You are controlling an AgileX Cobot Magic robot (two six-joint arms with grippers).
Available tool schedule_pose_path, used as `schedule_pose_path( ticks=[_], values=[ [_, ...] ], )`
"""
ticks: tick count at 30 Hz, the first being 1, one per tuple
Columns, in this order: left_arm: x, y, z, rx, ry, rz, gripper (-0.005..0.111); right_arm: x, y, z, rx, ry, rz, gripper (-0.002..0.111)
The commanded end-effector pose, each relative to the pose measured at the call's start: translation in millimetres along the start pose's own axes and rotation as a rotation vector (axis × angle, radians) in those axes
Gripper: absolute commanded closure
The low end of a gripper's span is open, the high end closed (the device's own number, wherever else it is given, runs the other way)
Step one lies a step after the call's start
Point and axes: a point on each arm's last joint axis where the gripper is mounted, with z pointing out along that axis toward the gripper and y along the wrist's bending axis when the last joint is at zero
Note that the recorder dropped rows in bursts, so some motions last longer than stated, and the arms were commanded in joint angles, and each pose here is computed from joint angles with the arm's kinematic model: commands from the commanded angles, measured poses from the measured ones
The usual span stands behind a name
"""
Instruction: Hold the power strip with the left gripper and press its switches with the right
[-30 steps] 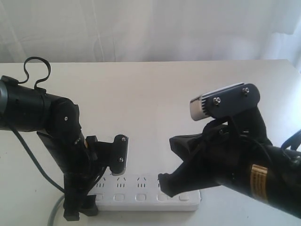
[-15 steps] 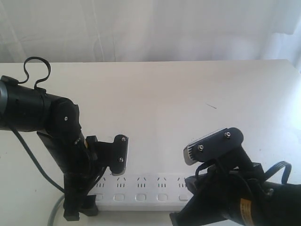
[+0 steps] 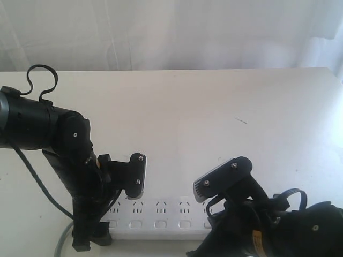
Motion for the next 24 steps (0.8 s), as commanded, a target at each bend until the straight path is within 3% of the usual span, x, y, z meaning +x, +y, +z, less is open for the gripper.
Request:
schedule_pose_path(
  ticks=[1, 24],
  values=[
    [15, -15.9, 17, 0.154, 0.116, 0.015, 0.107, -8, 2, 3, 0.003, -0.016, -0.009, 0.108],
    [14, -16.0, 17, 0.156, 0.113, 0.015, 0.107, 15, 7, 33, 0.001, 0.155, -0.035, 0.108]
  ],
)
